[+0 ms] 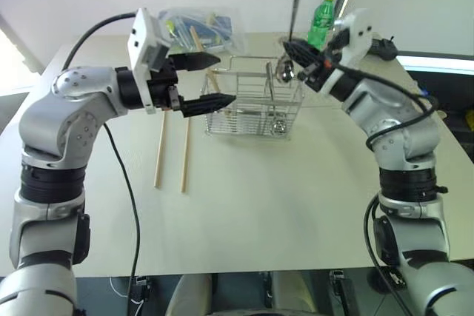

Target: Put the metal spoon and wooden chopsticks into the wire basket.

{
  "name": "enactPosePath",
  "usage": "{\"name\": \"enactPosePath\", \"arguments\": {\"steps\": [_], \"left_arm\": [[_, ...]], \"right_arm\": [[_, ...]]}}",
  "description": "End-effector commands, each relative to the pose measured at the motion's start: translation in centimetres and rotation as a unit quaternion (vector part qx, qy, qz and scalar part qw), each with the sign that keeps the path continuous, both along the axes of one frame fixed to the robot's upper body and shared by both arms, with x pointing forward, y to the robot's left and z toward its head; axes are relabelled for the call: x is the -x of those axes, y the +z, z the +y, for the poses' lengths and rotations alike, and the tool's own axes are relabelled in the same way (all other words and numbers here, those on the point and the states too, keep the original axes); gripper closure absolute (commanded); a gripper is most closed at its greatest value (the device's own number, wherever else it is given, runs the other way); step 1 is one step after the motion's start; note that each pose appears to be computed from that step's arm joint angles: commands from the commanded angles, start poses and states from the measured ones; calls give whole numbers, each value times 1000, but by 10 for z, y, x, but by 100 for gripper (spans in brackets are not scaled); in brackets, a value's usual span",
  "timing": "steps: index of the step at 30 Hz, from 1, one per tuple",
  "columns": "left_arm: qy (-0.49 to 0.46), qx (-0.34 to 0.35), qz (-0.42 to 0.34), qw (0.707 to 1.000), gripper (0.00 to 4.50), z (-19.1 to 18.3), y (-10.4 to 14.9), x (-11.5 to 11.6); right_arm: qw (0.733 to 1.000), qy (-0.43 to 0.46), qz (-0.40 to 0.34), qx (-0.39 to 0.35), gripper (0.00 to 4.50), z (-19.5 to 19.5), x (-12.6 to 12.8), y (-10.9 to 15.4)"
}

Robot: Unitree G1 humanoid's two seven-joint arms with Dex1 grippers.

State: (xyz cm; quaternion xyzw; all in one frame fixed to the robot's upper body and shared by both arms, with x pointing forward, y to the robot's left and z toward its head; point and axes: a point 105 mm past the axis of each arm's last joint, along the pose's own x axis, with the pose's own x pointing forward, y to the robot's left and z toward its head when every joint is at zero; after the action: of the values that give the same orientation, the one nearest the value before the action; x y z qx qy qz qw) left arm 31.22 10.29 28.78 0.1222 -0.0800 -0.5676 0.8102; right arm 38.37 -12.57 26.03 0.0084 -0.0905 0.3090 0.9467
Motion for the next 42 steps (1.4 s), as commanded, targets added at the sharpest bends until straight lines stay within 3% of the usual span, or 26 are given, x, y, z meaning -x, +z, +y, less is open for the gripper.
{"name": "enactPosePath", "arguments": {"steps": [1,2,8,9,15,18,20,22,24,28,35,42], "left_arm": [[6,5,-36,999,0,4,18,6],[7,5,-36,999,0,4,18,6],[8,5,-38,999,0,5,18,4],[10,5,-38,999,0,6,18,3],[69,38,-39,996,0,23,35,-11],[123,70,-18,990,0,46,46,-22],[176,75,3,981,0,67,47,-31],[282,58,53,956,0,108,33,-52],[345,48,87,933,0,132,21,-63],[436,14,172,883,0,166,-19,-87],[480,-40,337,809,0,148,-85,-112],[483,-103,375,784,0,132,-123,-117]], "right_arm": [[1000,7,-13,-22,384,1,7,6],[1000,8,-8,-21,349,2,8,2],[1000,-4,-7,-11,37,1,12,1],[1000,-8,-10,-10,4,-2,13,3],[998,-24,-59,10,4,-34,24,50],[996,15,-76,35,4,-42,45,72],[991,55,-79,90,4,-45,68,73],[975,121,-49,178,4,-45,103,52],[961,162,-22,222,4,-43,125,38],[959,180,-1,220,4,-37,140,21],[977,135,6,164,4,-31,138,6],[981,123,10,147,4,-19,142,-6]]}}
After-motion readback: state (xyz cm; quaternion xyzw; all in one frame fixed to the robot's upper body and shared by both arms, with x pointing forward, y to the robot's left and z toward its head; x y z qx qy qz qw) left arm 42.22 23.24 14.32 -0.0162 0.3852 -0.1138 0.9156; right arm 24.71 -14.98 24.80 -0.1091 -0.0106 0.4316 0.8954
